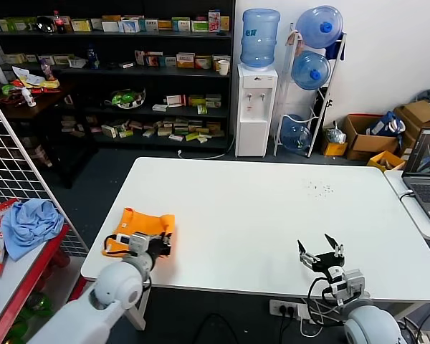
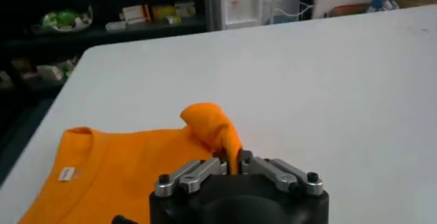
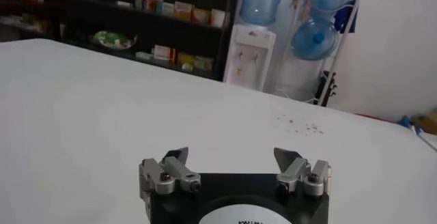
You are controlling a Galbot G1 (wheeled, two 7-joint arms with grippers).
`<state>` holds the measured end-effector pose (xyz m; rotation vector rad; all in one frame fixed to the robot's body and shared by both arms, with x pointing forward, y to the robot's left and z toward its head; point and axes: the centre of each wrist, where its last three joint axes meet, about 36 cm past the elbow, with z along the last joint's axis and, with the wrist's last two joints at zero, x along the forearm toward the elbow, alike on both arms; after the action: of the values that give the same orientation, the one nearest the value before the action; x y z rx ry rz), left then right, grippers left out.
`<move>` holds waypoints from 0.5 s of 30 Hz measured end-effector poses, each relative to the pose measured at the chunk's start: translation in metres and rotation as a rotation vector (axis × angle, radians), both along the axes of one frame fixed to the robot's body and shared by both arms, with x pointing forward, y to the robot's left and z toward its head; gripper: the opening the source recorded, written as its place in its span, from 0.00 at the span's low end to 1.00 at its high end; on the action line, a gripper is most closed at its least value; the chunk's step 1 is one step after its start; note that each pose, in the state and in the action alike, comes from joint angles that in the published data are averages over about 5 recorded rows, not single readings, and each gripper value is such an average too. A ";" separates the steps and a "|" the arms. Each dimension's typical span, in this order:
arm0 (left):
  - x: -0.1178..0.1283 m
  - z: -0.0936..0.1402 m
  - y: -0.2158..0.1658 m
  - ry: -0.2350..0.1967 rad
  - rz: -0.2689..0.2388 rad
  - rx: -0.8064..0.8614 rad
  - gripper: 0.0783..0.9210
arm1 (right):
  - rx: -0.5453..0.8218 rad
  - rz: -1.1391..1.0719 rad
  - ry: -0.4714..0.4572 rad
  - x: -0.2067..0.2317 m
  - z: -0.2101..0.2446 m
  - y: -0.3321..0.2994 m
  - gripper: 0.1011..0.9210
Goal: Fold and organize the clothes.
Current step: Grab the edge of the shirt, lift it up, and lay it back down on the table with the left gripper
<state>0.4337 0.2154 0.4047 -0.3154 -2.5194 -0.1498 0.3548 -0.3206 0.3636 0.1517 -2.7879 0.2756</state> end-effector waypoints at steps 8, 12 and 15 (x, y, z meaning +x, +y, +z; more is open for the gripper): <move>0.011 -0.019 -0.076 0.001 0.006 -0.151 0.10 | -0.008 -0.019 0.001 0.000 -0.002 -0.007 0.88; 0.016 -0.024 -0.116 -0.003 0.004 -0.221 0.10 | -0.014 -0.026 0.000 0.001 -0.002 -0.012 0.88; 0.018 -0.026 -0.146 -0.006 0.000 -0.275 0.10 | -0.019 -0.032 -0.001 0.003 -0.001 -0.016 0.88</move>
<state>0.4521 0.0696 0.3791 -0.4240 -2.5459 0.1983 0.3577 -0.3362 0.3628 0.1026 -2.7854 0.2941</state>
